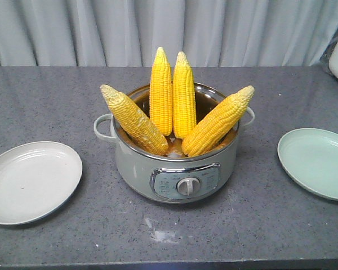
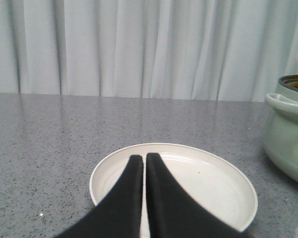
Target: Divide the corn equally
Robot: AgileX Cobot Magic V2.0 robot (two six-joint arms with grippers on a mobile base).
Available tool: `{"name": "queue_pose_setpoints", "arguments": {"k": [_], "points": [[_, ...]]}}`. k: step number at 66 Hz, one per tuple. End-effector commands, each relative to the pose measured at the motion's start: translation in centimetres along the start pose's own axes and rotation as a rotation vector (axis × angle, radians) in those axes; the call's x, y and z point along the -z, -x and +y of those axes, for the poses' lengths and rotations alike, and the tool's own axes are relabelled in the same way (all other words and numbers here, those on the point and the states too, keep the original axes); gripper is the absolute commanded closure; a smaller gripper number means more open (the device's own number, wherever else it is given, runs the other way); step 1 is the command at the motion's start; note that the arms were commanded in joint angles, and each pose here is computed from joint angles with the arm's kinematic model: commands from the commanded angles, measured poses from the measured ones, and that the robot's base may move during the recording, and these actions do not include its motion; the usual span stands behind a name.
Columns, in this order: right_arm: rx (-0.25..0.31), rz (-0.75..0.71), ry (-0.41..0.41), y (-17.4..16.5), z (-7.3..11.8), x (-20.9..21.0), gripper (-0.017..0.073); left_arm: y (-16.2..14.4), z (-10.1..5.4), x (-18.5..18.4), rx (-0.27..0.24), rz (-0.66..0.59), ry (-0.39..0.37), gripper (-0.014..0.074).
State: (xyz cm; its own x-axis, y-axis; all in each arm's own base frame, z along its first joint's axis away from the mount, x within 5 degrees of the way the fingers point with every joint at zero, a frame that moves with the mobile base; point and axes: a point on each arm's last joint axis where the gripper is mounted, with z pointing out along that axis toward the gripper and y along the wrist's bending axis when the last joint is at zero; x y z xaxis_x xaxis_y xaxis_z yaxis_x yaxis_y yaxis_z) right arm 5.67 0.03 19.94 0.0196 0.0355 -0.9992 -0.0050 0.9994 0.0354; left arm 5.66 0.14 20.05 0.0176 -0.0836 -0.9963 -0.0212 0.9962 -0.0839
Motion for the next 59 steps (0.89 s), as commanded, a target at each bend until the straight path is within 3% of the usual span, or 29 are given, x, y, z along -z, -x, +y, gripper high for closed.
{"name": "queue_pose_setpoints", "arguments": {"k": [1, 42, 52, 59], "points": [[0.016, -0.066, -0.001, 0.3, 0.0, 0.0, 0.0561, 0.4, -0.1, 0.1, 0.012, -0.081, -0.013, 0.0600], [0.016, -0.066, -0.001, 0.3, 0.0, 0.0, 0.0561, 0.4, -0.1, 0.1, 0.012, -0.085, -0.014, 0.0600], [0.016, -0.092, -0.001, 0.6, 0.0, 0.0, 0.0561, 1.2, -0.2, 0.2, 0.011, -0.153, -0.023, 0.0600], [0.013, -0.155, 0.000, 1.8, 0.0, 0.1, 0.0561, 3.7, -0.4, 0.7, 0.013, -0.265, -0.035, 0.0600]]}}
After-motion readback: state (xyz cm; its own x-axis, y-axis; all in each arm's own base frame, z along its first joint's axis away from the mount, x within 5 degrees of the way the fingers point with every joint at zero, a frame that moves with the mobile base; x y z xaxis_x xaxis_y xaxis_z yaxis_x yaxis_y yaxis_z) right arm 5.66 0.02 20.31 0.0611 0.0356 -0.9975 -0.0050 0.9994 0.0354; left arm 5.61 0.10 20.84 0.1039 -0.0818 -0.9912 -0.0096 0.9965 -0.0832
